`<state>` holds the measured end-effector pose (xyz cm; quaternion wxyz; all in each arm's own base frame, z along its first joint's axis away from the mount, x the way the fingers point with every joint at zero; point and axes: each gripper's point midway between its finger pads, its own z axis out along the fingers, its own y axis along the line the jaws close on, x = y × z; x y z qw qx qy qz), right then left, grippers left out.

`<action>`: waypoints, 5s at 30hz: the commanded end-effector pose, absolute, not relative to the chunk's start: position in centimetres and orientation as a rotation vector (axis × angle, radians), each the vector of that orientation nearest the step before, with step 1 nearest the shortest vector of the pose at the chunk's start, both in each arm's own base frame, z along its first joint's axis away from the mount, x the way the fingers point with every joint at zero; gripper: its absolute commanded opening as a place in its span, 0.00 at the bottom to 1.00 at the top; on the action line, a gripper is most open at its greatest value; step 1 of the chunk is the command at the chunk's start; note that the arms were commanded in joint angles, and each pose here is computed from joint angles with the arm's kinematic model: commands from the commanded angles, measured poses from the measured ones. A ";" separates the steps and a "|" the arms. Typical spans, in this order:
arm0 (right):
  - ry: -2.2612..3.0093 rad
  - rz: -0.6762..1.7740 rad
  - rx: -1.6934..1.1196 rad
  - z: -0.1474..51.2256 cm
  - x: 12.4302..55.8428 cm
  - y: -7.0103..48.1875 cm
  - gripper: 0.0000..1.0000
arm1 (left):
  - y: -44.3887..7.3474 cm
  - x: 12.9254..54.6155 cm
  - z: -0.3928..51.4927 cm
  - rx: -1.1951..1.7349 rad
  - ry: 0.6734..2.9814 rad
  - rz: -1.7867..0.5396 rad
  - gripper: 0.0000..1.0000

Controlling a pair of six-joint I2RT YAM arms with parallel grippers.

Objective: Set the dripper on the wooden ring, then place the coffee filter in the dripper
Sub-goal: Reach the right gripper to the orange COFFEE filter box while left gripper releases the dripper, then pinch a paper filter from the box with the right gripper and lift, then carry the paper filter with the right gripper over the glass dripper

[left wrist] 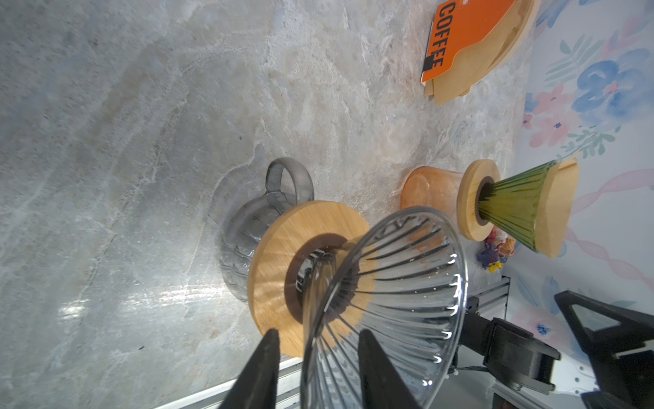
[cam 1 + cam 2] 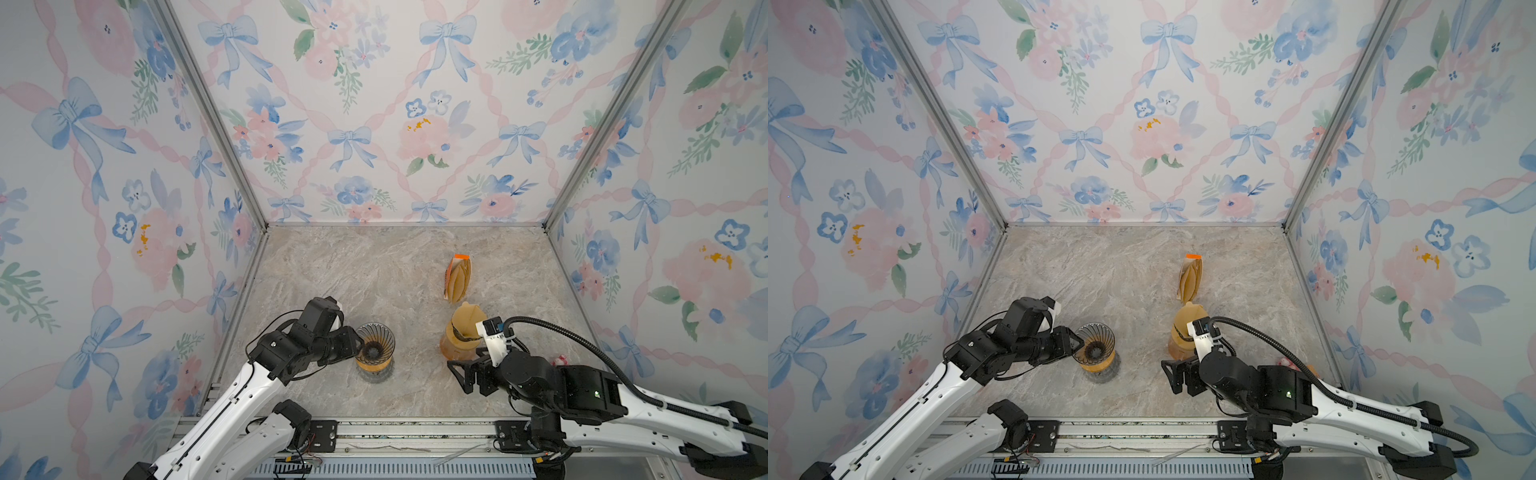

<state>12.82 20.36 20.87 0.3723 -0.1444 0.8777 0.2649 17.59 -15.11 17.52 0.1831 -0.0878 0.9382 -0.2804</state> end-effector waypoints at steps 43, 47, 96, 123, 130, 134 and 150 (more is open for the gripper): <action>2.528 0.312 -0.159 23.1 38.6 17.2 0.32 | -15.3 18.5 27.5 0.383 1.904 -0.765 0.97; 2.562 0.283 -0.153 21.5 41.3 17.6 0.29 | -15.1 18.8 27.2 0.371 1.915 -0.746 0.97; 2.840 0.117 -0.034 8.8 45.3 16.3 0.19 | -14.8 19.3 26.6 0.349 1.936 -0.715 0.97; 2.684 0.255 -0.107 14.8 43.1 16.8 0.03 | -14.9 19.7 26.0 0.348 1.963 -0.699 0.97; 2.624 0.243 -0.134 17.3 42.8 16.3 0.03 | -14.8 19.7 26.1 0.342 1.957 -0.692 0.97; 2.551 0.192 -0.145 19.5 42.7 15.4 0.04 | -14.7 19.9 26.0 0.337 1.964 -0.684 0.97; 2.283 0.311 -0.352 32.2 35.0 17.3 0.07 | -14.3 20.0 26.0 0.312 1.970 -0.659 0.97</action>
